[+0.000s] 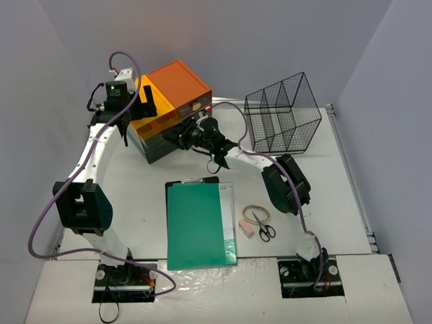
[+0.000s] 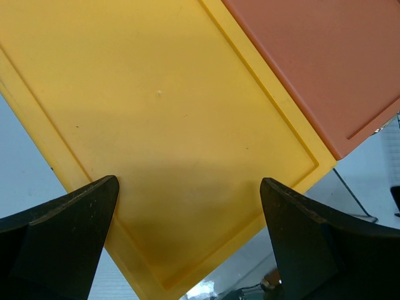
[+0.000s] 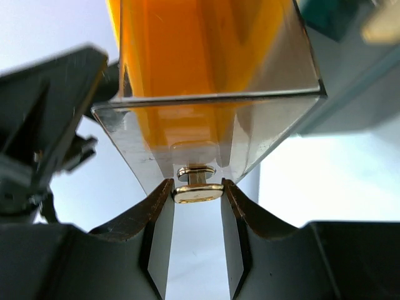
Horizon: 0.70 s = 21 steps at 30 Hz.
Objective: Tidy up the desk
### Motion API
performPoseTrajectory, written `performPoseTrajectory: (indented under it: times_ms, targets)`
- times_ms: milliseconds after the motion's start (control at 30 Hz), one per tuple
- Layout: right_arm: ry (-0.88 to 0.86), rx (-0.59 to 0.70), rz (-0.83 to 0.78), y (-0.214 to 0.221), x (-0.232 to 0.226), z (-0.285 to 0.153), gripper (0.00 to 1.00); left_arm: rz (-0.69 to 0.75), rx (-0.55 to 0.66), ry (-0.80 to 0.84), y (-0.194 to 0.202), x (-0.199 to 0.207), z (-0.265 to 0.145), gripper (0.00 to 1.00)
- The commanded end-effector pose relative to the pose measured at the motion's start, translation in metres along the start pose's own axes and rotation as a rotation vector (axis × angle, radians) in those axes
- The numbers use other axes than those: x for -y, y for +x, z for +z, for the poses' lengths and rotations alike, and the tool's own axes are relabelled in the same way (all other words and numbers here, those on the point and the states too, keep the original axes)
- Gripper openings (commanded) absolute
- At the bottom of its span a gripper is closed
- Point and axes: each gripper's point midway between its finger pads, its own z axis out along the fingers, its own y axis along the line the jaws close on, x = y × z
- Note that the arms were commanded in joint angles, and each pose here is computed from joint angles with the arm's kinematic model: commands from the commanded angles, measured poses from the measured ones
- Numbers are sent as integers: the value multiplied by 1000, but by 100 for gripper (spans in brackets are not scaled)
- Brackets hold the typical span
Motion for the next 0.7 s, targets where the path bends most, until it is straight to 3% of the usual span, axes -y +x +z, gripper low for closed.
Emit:
performPoseTrajectory:
  times_ms: [0,300,433,533,667]
  targets:
    - [85,21,-107,-1,-10,-41,0,-42,-172,-116,45,-30,-8,97]
    - [238,-19,-138,23,24,-67,0,-48,-166,-113,44,-29,-9,97]
    - [246,-40,-145,27,31,-65,7,-49,-166,-114,45,-29,-10,97]
    - [261,-54,-187,28,32,-62,22,-48,-165,-115,44,-30,-12,97]
    - [292,-47,-235,28,30,-65,50,-46,-162,-118,44,-30,-14,97]
